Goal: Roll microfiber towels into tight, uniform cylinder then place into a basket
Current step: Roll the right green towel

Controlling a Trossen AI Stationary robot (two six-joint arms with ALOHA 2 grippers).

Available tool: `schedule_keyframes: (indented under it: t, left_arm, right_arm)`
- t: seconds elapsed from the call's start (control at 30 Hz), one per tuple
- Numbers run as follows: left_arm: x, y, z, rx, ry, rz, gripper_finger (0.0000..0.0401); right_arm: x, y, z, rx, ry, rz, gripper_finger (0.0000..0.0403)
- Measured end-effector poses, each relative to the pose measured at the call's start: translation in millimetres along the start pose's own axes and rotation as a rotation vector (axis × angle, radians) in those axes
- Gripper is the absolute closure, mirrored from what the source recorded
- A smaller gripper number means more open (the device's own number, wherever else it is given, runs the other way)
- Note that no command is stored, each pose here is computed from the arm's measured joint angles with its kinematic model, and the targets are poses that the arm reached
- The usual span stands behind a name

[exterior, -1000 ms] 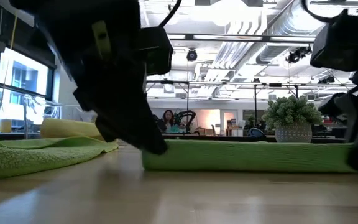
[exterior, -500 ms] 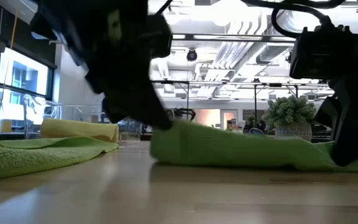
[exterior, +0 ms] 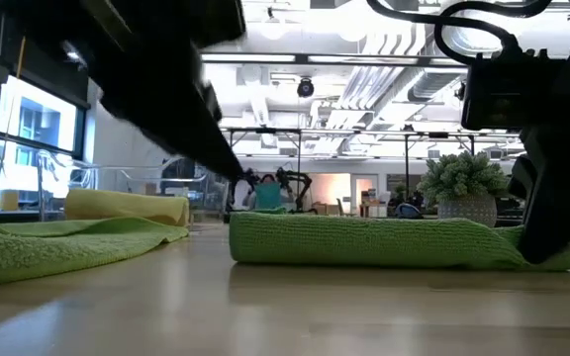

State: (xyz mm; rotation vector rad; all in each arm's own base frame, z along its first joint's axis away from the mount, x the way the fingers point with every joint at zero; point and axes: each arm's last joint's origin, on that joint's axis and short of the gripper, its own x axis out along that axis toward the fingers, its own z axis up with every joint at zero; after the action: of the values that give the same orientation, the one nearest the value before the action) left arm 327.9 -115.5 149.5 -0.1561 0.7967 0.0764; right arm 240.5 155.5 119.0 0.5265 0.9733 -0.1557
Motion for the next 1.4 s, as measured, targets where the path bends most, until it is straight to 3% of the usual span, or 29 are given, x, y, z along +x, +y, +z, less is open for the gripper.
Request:
schedule_keyframes:
  t: [0.1,0.23,0.6,0.73,1.17,1.4]
  left_arm:
    - [-9.5,-16.3,-1.4,0.127,-0.025,-0.066,0.0372]
    - [-10.9,-32.0,-3.2,0.259,-0.110,-0.057,0.0360]
    - [19.3,-20.2,-3.4,0.392,-0.154,-0.035,0.0240]
    - [32.1,-12.3,-7.8,0.396,-0.126,-0.025,0.0222]
    - [51.2,7.6,-16.1,0.344,-0.042,0.022,0.0220]
    - [56.1,14.3,-19.8,0.209,0.009,0.028,0.0231]
  right_arm:
    - [0.0,0.0,0.1,0.000,-0.001,0.000,0.0402]
    - [0.1,-0.1,0.4,0.002,-0.002,0.000,0.0403]
    - [0.2,0.0,0.7,0.010,-0.006,0.001,0.0403]
    - [0.2,0.0,0.7,0.010,-0.007,0.002,0.0403]
    - [0.3,0.0,0.7,0.010,-0.007,0.002,0.0403]
    - [0.4,0.4,1.2,0.011,-0.011,0.006,0.0403]
